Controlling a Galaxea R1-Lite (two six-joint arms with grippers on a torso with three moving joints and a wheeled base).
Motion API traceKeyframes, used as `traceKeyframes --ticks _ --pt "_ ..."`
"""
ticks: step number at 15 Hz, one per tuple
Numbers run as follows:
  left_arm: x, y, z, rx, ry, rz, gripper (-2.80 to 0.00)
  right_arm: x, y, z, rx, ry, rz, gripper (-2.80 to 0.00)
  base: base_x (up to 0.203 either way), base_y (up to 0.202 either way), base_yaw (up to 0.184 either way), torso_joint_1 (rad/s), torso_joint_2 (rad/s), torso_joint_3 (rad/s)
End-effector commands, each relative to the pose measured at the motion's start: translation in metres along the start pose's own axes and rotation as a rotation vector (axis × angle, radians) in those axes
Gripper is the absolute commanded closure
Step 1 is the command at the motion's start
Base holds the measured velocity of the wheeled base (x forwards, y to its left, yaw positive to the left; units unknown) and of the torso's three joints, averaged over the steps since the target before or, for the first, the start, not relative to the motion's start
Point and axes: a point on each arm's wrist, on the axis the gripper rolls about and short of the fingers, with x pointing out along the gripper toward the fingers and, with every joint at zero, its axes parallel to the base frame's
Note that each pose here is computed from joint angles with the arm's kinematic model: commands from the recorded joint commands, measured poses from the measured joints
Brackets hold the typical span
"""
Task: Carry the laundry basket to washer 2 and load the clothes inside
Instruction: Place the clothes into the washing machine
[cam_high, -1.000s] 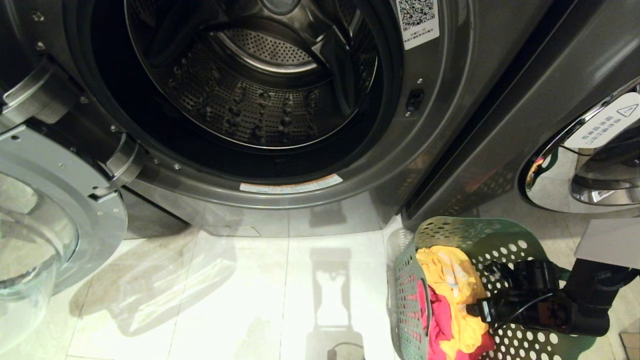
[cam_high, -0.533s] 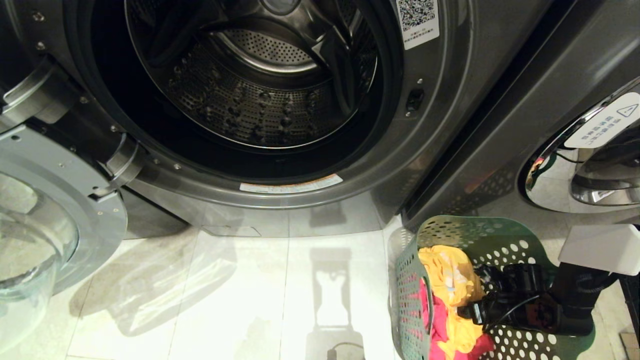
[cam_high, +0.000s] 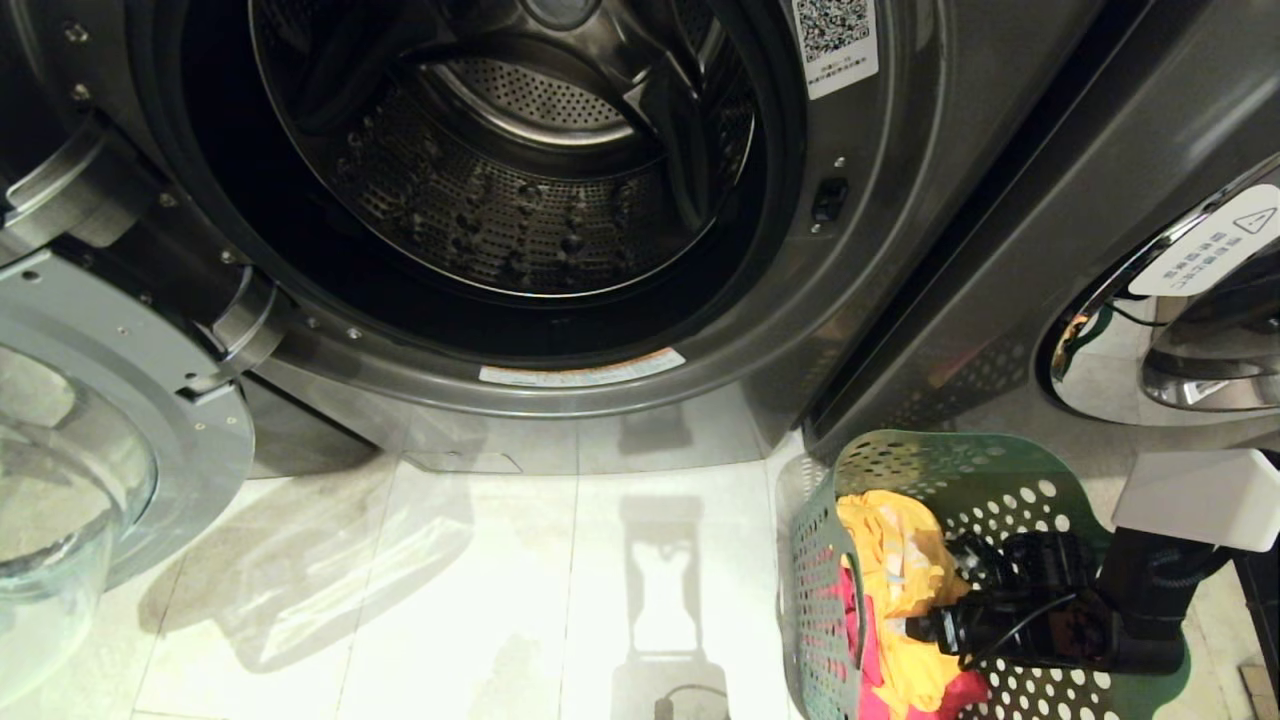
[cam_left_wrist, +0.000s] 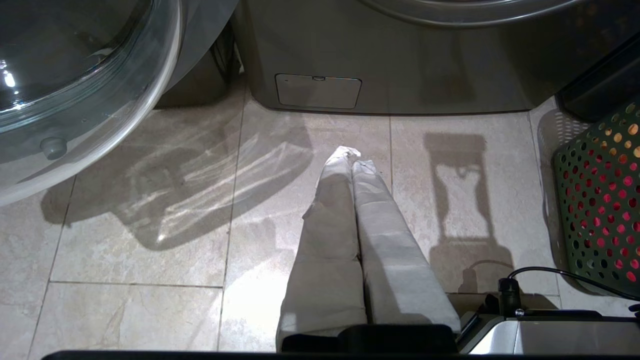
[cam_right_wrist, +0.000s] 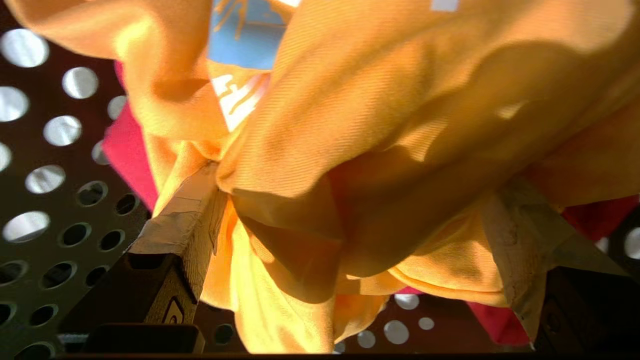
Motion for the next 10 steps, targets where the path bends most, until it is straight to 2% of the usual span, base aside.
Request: traceKeyframes --ticks 1,5,10 --pt "0.001 0.0 -0.003 -0.001 0.01 0.001 0.0 0.0 0.001 0.0 -0.001 -0.004 0.031 -2.8 0.0 0.0 0.0 0.0 0.0 0.0" --pt "0.001 0.0 -0.003 -0.001 0.01 0.001 0.0 -0.002 -0.004 -0.009 0.027 0.0 0.129 -2.8 0.0 0.0 0.0 0.0 0.0 0.0" --pt "0.001 0.0 -0.003 -0.001 0.01 0.001 0.0 0.007 -0.007 -0.021 0.044 0.024 0.168 -2.8 0.0 0.0 0.0 0.0 0.0 0.0"
